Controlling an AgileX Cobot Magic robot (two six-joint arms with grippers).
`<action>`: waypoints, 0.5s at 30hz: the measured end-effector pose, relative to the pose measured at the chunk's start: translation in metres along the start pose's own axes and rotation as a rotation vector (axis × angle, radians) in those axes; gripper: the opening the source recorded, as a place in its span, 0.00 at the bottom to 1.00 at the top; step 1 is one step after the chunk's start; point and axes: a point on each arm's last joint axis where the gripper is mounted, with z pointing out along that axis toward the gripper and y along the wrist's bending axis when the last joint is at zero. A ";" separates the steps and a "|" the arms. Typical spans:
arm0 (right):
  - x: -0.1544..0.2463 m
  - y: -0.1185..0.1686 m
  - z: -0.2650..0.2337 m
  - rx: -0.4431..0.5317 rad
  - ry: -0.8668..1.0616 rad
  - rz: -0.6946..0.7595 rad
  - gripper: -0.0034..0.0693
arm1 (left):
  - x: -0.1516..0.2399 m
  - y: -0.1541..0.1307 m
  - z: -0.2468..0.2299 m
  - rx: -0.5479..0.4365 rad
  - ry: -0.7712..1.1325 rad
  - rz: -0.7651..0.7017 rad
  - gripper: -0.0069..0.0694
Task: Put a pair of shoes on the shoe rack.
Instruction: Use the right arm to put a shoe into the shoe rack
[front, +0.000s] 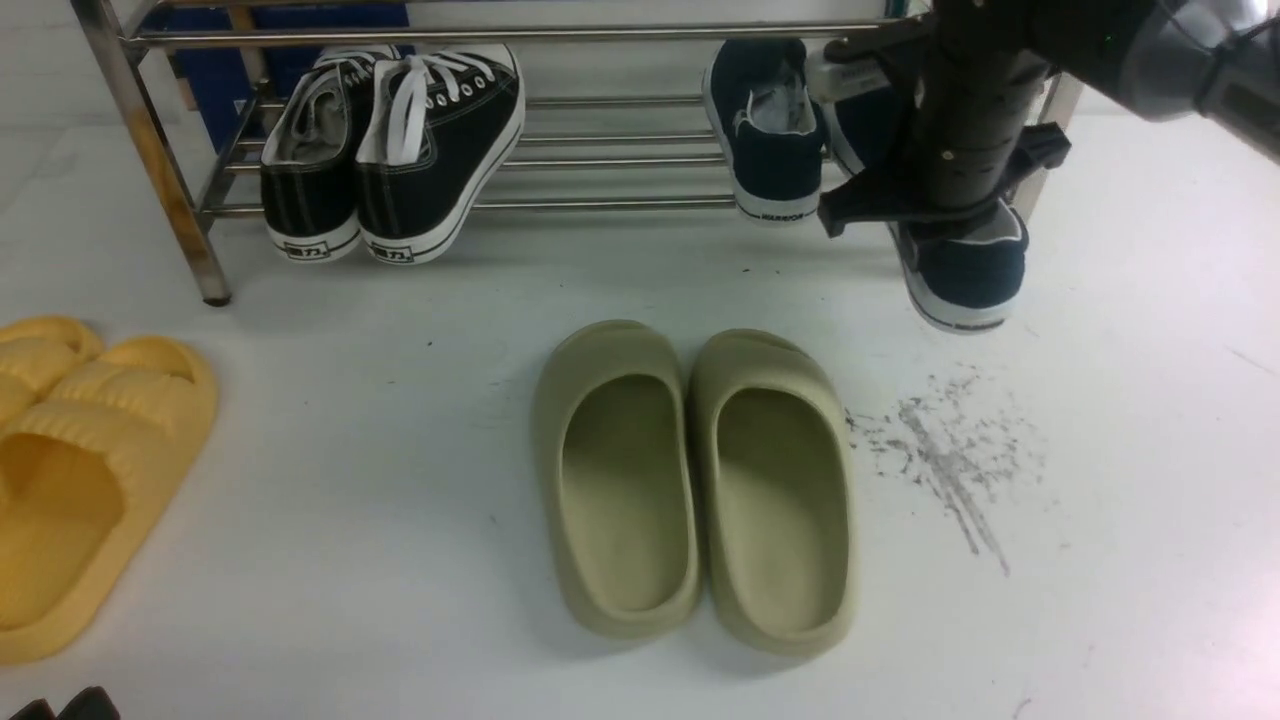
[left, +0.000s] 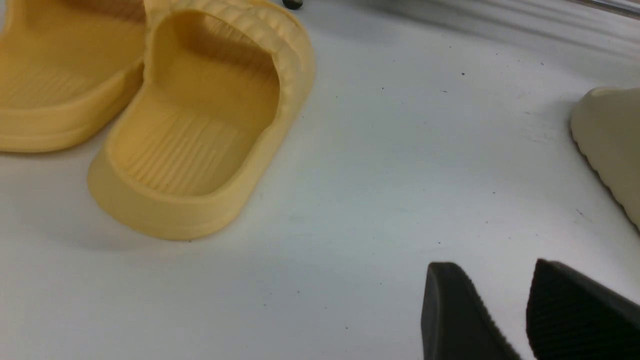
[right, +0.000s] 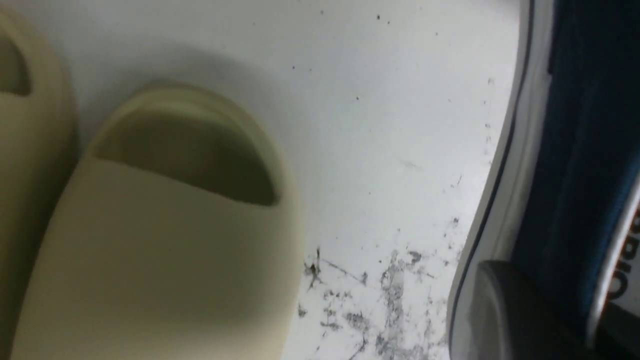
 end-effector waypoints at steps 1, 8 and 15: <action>-0.002 0.000 0.004 0.001 0.003 0.002 0.08 | 0.000 0.000 0.000 0.000 0.000 0.000 0.40; -0.014 -0.012 0.019 0.007 -0.005 0.032 0.08 | 0.000 0.000 0.000 0.000 0.000 0.000 0.40; -0.025 -0.015 0.034 -0.056 -0.069 0.041 0.08 | 0.000 0.000 0.000 0.000 0.000 0.000 0.40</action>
